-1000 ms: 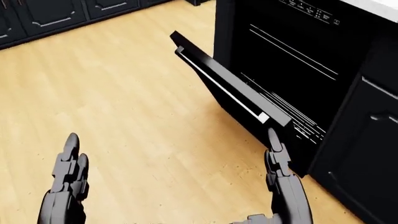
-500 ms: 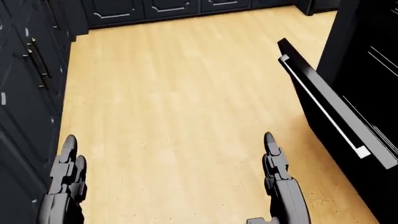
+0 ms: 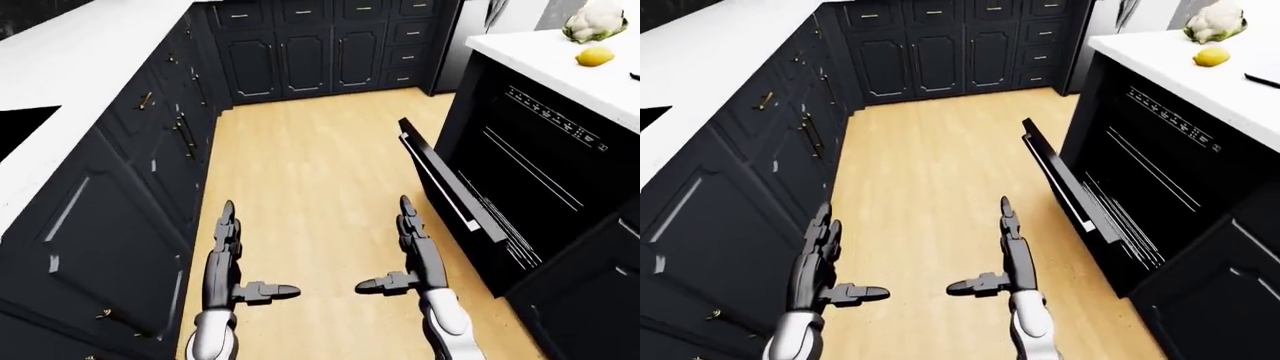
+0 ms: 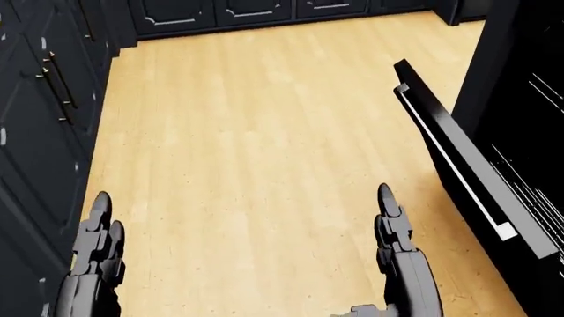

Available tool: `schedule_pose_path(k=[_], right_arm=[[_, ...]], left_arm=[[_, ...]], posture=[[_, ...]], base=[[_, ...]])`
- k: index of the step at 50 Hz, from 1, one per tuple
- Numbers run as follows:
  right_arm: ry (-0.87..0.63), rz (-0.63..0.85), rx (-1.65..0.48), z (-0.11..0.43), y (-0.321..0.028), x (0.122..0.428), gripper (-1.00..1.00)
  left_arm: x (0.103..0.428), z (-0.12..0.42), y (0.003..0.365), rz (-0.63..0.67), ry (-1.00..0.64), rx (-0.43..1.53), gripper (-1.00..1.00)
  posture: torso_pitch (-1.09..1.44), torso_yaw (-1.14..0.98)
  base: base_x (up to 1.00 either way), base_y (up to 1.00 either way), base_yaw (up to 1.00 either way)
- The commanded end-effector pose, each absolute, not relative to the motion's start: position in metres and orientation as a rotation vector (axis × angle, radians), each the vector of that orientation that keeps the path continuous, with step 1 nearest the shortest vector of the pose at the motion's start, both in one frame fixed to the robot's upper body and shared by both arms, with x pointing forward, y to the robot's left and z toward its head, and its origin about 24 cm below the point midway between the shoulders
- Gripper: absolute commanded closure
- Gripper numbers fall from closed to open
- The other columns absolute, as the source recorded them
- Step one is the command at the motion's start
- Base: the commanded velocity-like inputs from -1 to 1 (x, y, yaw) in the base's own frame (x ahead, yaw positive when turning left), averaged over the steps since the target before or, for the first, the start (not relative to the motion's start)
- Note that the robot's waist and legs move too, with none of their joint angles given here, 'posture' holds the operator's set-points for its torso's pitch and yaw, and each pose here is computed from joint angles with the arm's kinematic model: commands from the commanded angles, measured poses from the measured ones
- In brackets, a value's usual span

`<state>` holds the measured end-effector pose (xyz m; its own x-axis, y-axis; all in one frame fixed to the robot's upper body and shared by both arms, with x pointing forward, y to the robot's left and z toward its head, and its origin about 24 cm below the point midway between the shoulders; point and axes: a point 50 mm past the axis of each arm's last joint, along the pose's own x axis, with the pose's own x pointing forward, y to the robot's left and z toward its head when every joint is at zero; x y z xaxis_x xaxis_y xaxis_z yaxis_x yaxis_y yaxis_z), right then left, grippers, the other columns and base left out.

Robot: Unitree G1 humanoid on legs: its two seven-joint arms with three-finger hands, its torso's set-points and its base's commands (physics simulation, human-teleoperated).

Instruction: Close the dishwasher door

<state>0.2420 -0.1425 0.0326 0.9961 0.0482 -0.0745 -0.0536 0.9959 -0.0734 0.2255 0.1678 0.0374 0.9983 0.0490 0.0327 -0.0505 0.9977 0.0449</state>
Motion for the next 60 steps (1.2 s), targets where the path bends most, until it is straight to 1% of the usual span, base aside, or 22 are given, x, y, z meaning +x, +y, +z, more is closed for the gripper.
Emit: schedule_pose_path(k=[1,60], right_arm=[[0.002,0.033,-0.083,0.0459,-0.1458,0.2451,-1.00],[0.003,0.039,-0.084,0.0463,-0.1448,0.2450,-1.00]], left_arm=[[0.2293,0.0546,0.1636,0.032,-0.125,0.042,-1.00],[0.2275,0.0565,0.1653,0.036,-0.128,0.033,-1.00]], posture=[[0.00,0.00],[0.00,0.00]], base=[[0.00,-0.35,0.00],[0.00,-0.19,0.00]])
